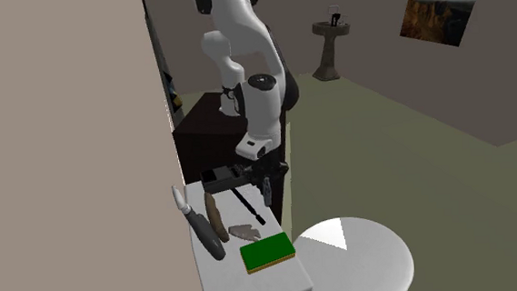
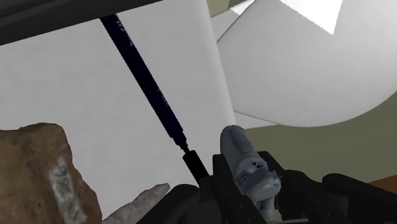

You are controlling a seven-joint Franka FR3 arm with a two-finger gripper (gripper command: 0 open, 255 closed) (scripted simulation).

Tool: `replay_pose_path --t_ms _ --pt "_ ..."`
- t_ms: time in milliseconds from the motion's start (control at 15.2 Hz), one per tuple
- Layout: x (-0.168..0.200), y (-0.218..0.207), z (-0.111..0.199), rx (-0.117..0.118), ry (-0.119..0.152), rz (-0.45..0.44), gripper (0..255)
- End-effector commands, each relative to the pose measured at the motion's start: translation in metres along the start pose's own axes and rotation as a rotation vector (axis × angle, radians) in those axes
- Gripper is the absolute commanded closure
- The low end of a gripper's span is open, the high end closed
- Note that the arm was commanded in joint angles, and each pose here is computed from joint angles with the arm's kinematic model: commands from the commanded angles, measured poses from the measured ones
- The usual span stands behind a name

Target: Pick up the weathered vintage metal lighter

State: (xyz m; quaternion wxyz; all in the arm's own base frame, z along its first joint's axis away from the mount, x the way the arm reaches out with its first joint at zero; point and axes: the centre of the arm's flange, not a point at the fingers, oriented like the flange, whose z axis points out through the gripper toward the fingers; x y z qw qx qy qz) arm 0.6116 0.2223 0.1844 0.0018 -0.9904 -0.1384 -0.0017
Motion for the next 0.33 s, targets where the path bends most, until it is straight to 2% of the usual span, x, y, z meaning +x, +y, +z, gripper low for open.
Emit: replay_pose_path --t_ms 0,264 --pt "0.000 0.000 -0.010 0.000 0.000 0.000 255" --pt "0.000 0.000 -0.021 0.000 0.000 0.000 255"
